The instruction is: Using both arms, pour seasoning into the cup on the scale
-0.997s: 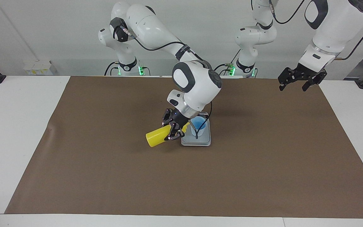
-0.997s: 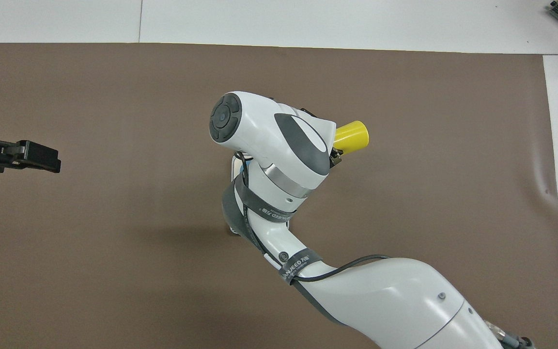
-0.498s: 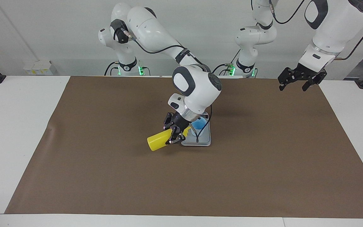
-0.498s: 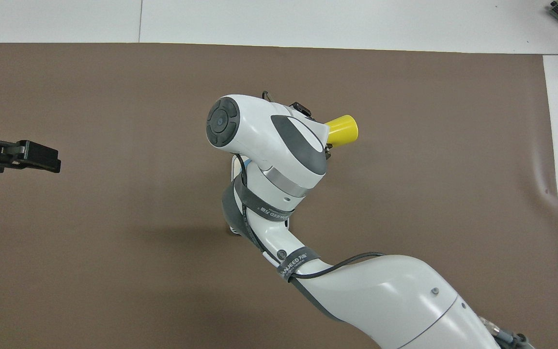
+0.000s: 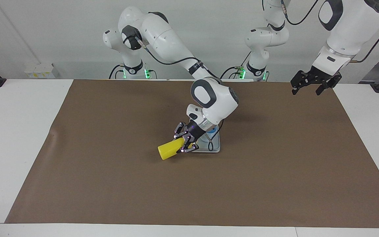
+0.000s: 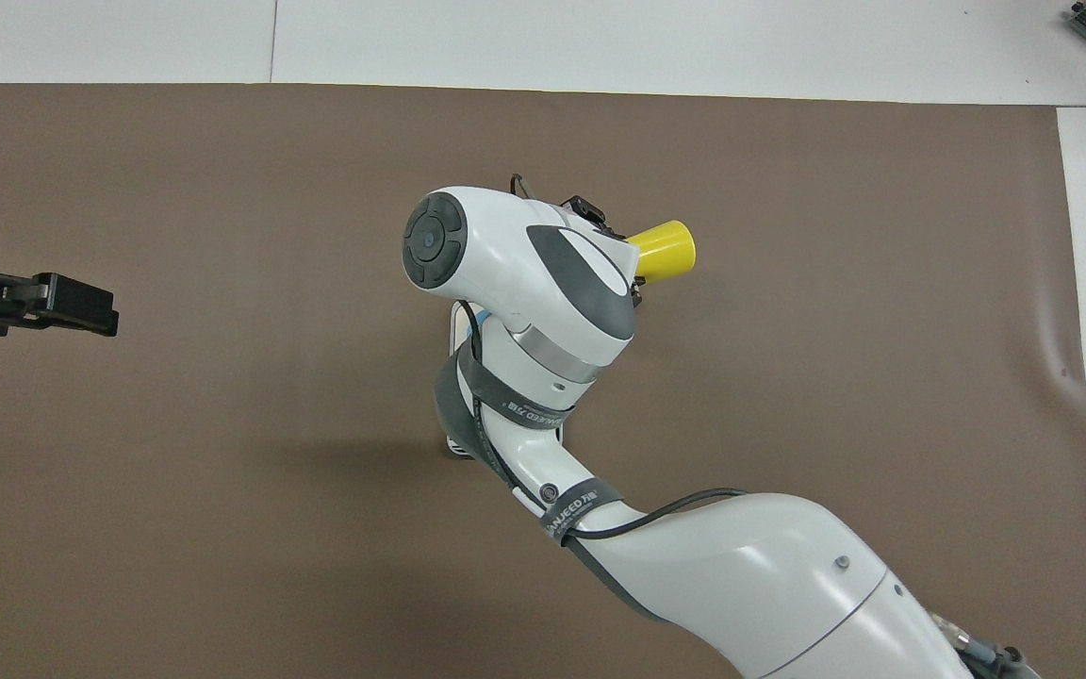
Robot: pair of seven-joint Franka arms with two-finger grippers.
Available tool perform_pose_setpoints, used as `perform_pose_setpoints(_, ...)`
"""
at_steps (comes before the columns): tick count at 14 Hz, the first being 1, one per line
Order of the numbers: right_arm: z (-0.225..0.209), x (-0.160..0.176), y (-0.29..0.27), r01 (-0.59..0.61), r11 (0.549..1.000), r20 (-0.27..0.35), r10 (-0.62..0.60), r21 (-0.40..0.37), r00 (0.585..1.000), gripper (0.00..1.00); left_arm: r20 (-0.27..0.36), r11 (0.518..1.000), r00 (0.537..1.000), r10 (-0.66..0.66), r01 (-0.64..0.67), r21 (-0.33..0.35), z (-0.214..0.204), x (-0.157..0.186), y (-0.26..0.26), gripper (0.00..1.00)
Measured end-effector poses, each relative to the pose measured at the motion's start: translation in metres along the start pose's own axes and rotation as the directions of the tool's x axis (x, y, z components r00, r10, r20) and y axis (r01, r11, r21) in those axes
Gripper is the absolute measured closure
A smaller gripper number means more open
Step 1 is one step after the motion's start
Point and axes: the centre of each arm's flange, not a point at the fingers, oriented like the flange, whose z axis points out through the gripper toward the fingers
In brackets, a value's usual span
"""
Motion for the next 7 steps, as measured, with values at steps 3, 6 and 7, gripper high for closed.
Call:
perform_pose_setpoints(3,-0.001,0.007,0.0,0.001,1.0,-0.005,-0.001,-0.001,1.0,0.48,0.0,1.0,1.0,0.001,-0.001,0.0,0.0,0.0,0.001,0.0)
perform_pose_setpoints(6,-0.004,0.016,0.0,0.004,1.0,-0.006,-0.004,-0.002,1.0,0.48,0.0,1.0,1.0,0.003,-0.003,0.0,0.0,0.0,0.002,0.0)
perform_pose_setpoints(7,-0.004,0.02,0.0,0.0,1.0,-0.01,0.0,-0.011,1.0,0.48,0.0,1.0,1.0,0.003,-0.003,0.0,0.0,0.0,0.001,0.0)
